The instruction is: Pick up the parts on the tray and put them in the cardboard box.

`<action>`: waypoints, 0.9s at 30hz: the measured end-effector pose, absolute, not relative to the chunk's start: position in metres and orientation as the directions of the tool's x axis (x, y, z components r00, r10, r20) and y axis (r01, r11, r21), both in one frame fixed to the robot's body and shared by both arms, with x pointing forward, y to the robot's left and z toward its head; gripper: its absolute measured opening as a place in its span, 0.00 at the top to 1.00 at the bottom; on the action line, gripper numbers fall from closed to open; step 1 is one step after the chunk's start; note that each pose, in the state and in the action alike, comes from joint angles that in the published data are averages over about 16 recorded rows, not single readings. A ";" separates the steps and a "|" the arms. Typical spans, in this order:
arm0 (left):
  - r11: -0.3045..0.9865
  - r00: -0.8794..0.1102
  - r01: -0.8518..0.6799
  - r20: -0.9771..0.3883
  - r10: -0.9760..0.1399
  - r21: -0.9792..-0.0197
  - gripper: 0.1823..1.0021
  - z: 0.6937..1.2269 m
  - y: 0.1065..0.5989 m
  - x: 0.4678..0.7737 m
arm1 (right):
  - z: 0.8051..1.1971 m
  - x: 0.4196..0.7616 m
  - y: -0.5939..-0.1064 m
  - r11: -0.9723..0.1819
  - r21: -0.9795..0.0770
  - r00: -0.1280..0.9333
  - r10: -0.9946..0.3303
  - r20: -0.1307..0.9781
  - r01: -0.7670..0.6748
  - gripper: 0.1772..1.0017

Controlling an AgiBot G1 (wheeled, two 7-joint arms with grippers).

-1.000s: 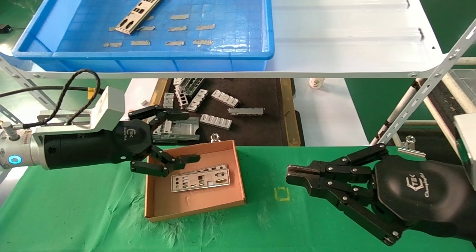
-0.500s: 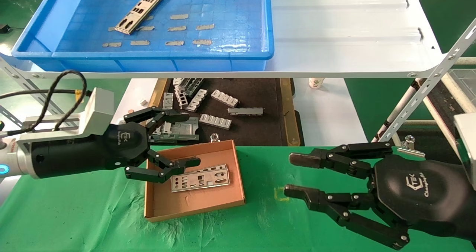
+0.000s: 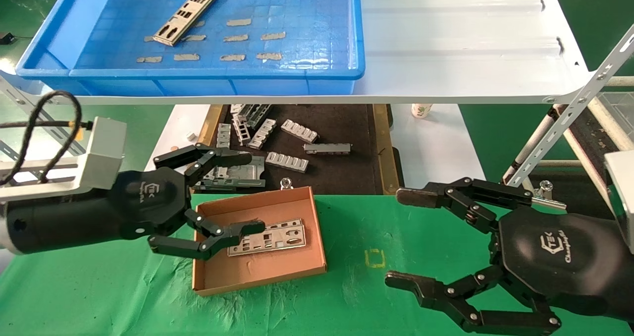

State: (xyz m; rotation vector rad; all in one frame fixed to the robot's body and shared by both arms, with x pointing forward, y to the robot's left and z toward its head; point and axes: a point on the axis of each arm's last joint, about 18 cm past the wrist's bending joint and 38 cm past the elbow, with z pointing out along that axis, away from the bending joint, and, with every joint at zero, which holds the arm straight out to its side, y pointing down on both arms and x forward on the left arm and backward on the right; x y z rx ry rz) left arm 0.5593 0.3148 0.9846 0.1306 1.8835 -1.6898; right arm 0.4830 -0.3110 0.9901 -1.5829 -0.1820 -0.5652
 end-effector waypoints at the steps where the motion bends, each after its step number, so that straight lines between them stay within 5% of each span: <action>1: 0.181 -0.818 0.452 -0.487 -0.308 -0.873 0.00 0.985 0.314 0.557 | 0.990 0.483 -0.311 -0.106 -0.889 0.862 -0.219 0.457 0.445 0.31; 14: 0.139 -0.838 0.463 -0.484 -0.253 -0.875 0.00 0.990 0.309 0.519 | 0.990 0.483 -0.311 -0.106 -0.889 0.862 -0.219 0.457 0.445 0.07; 27: 0.115 -0.857 0.466 -0.480 -0.187 -0.877 0.00 0.992 0.301 0.481 | 0.990 0.483 -0.311 -0.106 -0.889 0.862 -0.219 0.457 0.445 0.00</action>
